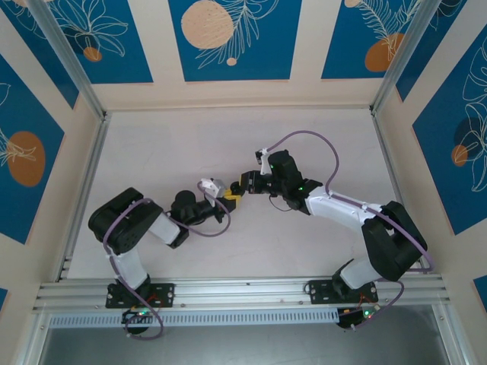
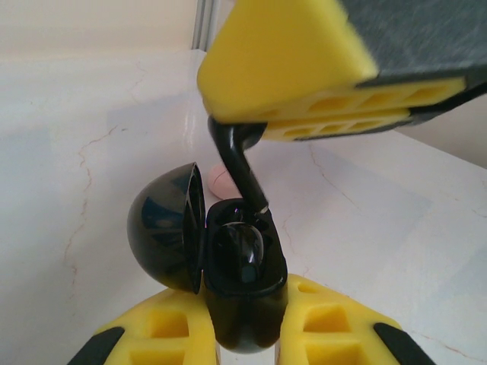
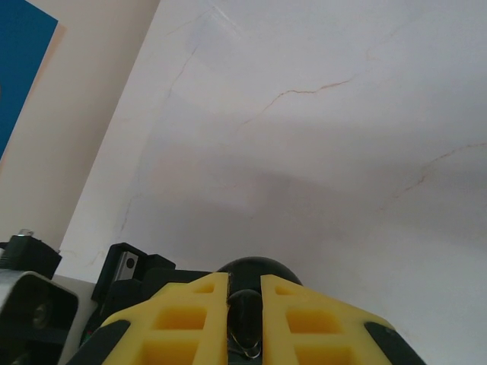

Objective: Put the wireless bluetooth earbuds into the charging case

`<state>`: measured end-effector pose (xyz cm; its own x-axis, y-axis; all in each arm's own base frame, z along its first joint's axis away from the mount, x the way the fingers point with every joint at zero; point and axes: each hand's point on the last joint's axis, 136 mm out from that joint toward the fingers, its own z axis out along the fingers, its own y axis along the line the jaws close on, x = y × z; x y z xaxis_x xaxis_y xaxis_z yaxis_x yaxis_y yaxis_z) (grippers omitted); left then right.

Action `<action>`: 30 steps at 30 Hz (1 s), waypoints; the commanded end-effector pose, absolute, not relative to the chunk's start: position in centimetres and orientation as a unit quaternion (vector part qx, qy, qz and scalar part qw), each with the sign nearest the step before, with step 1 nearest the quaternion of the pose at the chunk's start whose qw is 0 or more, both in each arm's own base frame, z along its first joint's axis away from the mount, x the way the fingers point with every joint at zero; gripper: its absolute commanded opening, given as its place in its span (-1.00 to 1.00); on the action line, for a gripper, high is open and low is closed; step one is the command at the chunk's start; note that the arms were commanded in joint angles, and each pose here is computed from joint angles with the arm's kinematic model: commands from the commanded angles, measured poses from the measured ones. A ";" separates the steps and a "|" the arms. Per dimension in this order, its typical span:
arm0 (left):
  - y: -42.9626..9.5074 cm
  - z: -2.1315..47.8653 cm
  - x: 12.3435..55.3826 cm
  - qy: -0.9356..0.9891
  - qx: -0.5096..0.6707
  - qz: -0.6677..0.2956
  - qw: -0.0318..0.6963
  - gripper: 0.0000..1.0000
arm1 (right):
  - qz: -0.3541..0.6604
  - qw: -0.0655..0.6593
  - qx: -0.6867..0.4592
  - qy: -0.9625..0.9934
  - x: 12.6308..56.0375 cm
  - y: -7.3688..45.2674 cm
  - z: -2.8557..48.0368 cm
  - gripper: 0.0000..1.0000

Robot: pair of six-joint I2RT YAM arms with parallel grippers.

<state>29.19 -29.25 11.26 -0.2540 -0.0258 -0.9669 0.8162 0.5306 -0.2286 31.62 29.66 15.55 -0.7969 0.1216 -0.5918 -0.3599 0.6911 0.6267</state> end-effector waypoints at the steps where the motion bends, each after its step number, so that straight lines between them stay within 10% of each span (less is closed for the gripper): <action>1: -30.0 14.5 29.0 0.651 0.289 -0.412 0.568 -0.76 | 0.387 0.314 -0.085 0.863 31.5 30.1 15.3 -0.70; 30: -29.8 16.6 28.9 0.634 0.286 -0.414 0.588 -0.75 | 0.416 0.284 -0.138 0.853 28.2 30.3 15.1 -0.71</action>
